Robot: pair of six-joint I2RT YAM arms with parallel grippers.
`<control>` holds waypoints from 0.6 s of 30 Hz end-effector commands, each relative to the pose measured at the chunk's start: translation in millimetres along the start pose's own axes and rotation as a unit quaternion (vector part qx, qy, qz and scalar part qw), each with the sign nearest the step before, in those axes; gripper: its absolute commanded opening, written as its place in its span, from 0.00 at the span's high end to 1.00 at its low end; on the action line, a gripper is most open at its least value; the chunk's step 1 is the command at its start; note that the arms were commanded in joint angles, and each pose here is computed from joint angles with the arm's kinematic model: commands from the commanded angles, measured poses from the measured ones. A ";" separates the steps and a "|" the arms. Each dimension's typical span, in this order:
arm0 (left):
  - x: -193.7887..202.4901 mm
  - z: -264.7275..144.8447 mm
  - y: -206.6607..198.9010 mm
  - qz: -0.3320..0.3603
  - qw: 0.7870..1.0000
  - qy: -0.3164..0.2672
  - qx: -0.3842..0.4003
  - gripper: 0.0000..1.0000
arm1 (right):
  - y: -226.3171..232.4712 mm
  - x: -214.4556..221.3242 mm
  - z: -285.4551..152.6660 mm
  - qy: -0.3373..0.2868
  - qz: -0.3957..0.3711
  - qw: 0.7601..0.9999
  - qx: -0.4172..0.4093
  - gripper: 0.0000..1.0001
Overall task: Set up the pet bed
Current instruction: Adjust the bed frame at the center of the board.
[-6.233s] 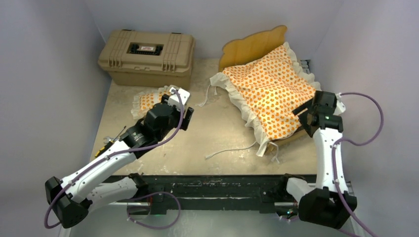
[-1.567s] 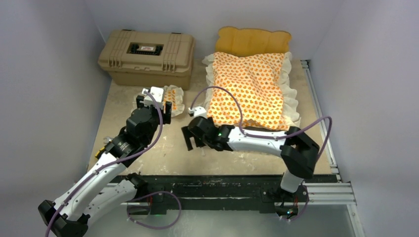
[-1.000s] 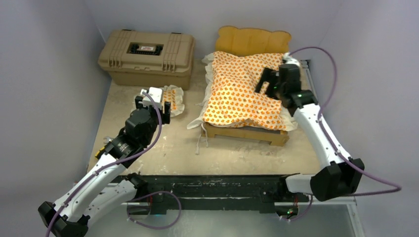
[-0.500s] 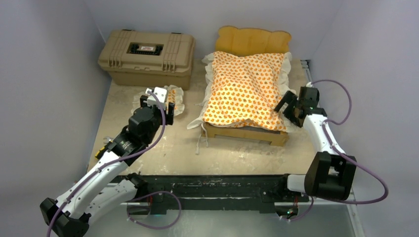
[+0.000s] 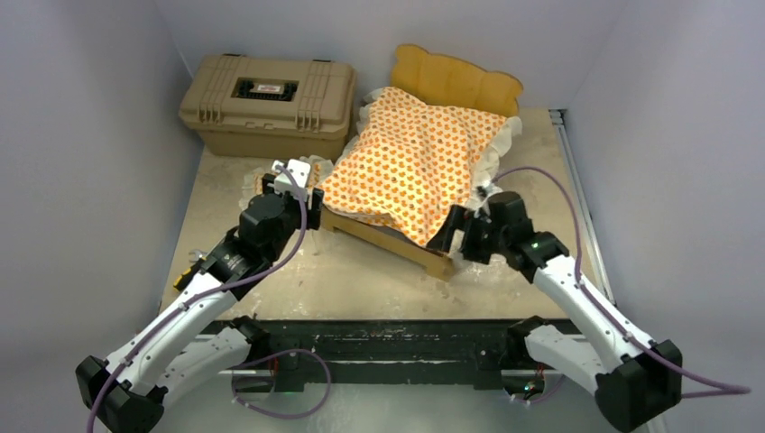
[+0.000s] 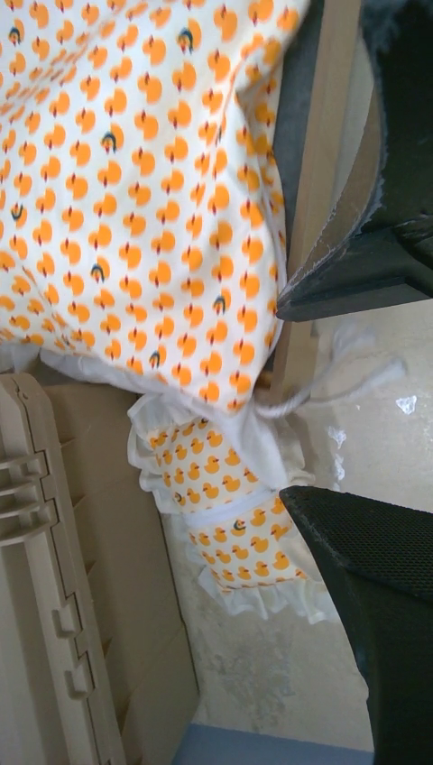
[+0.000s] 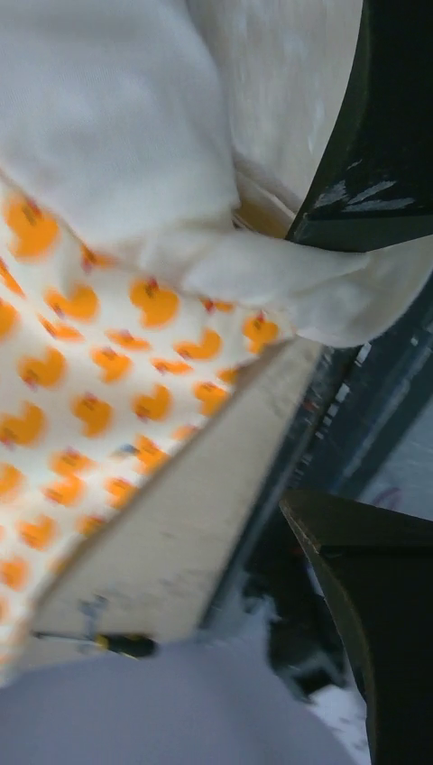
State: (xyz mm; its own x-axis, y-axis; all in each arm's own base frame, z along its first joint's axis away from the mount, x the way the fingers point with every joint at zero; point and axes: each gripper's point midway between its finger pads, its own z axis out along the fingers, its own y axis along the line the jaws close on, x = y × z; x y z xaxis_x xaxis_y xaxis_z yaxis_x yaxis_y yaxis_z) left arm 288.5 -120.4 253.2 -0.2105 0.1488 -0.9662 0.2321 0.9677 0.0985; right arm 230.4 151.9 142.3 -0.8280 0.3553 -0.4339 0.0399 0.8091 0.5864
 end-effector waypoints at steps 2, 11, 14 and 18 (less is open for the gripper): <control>-11.1 2.2 -9.3 -0.040 0.999 -0.008 0.020 0.33 | 65.4 56.7 -19.0 0.091 -0.013 0.993 -0.071 0.01; 14.0 -11.9 -22.8 -0.165 0.983 0.080 0.021 0.26 | 74.8 -122.5 -83.5 -0.224 -0.103 0.961 0.122 0.01; 25.2 -12.8 -34.7 -0.212 0.970 0.110 0.031 0.26 | 70.8 -216.9 -91.2 -0.329 -0.140 0.925 0.130 0.01; 40.5 -8.2 -45.9 -0.252 0.958 0.135 0.034 0.25 | 60.8 -315.1 -108.1 -0.434 -0.217 0.871 0.082 0.01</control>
State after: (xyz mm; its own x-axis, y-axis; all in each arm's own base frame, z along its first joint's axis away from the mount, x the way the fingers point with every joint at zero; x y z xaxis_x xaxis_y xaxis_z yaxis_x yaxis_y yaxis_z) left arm 265.5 -145.0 218.0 -0.4846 -0.1484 -0.8621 0.1579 0.9545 -0.2531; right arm 362.8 91.5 336.4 -0.3440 0.3506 -0.8711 0.0534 0.9335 0.3546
